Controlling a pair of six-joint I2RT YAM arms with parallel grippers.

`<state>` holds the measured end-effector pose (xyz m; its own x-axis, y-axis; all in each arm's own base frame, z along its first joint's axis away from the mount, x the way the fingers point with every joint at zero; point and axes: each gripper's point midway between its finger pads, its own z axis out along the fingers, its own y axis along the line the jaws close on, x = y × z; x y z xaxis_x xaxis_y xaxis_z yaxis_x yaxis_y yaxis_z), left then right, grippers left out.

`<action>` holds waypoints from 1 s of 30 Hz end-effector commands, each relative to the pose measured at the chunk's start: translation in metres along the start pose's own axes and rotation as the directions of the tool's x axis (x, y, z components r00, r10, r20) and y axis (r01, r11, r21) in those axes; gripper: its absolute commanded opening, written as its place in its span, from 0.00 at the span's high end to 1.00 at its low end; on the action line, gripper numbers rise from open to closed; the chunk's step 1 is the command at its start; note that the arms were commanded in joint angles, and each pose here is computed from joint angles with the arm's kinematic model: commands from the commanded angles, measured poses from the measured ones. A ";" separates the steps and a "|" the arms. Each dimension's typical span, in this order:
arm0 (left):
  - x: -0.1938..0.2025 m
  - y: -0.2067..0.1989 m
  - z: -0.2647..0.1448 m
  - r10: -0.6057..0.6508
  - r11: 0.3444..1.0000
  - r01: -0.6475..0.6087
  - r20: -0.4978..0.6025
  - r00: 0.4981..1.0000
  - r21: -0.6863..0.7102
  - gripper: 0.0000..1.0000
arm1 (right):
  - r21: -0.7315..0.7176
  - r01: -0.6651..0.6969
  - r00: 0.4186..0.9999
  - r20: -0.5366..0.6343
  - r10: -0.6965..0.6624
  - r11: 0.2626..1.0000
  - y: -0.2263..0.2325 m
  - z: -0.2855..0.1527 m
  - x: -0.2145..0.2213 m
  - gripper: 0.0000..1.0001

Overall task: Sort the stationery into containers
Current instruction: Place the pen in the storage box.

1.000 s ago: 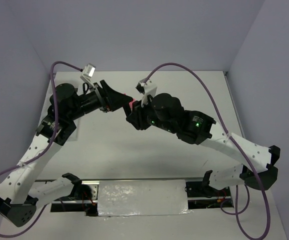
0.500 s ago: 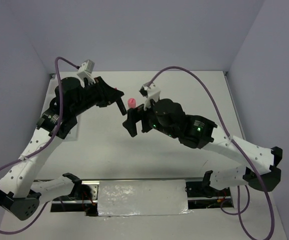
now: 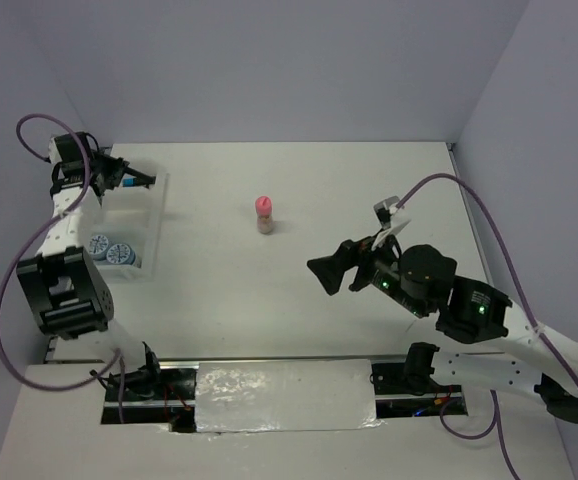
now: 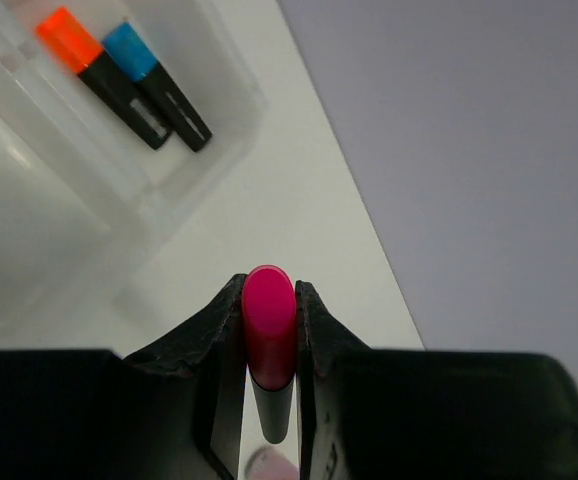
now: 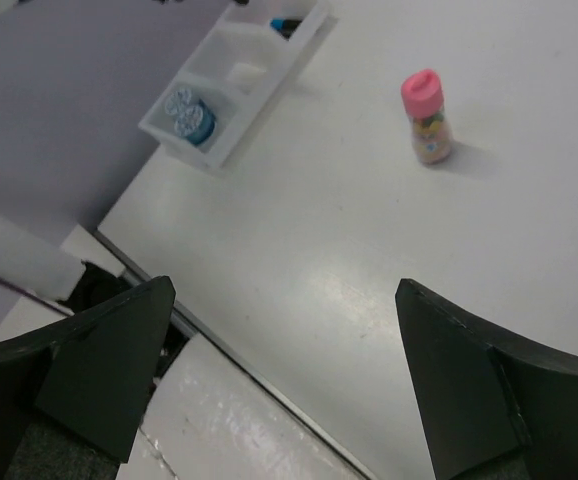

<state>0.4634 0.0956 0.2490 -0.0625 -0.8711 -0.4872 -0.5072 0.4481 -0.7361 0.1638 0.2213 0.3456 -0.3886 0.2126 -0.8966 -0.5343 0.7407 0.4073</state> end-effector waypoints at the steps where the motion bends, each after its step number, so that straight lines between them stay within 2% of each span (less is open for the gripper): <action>1: -0.029 -0.024 0.047 -0.122 0.988 0.117 0.042 0.992 0.104 1.00 | -0.061 -0.024 0.997 -0.076 0.020 0.998 0.007 0.011 0.035 0.00; 2: -0.025 -0.011 0.071 -0.133 0.989 0.130 0.027 0.991 0.076 1.00 | -0.096 -0.031 0.996 -0.088 0.023 0.995 0.013 0.012 0.040 0.00; 5: -0.044 -0.007 0.094 -0.132 0.990 0.127 0.088 0.987 0.056 1.00 | -0.080 -0.024 0.986 -0.169 0.010 0.997 0.007 0.019 0.071 0.00; 12: -0.050 0.002 0.123 -0.119 0.993 0.117 0.099 0.988 0.028 0.99 | -0.099 0.005 0.982 -0.186 -0.024 0.995 0.008 0.023 0.079 0.00; 18: -0.060 0.019 0.139 -0.122 0.992 0.121 0.124 0.985 0.021 0.98 | -0.062 0.019 0.982 -0.186 -0.030 0.998 0.000 0.020 0.077 0.00; 23: -0.058 0.029 0.149 -0.140 0.990 0.140 0.104 0.985 0.009 0.96 | -0.048 0.005 0.987 -0.158 -0.012 0.999 -0.008 0.014 0.076 0.00; 30: -0.055 0.027 0.148 -0.140 0.990 0.138 0.088 0.986 0.027 0.94 | -0.035 0.006 0.984 -0.179 -0.013 0.999 -0.011 0.015 0.084 0.00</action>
<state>0.5717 0.1838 0.1562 0.0605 -0.9132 -0.4030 -0.5637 0.3019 -0.7688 0.1462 0.2413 0.2661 -0.5103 0.0759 -0.8567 -0.5758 0.7098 0.4058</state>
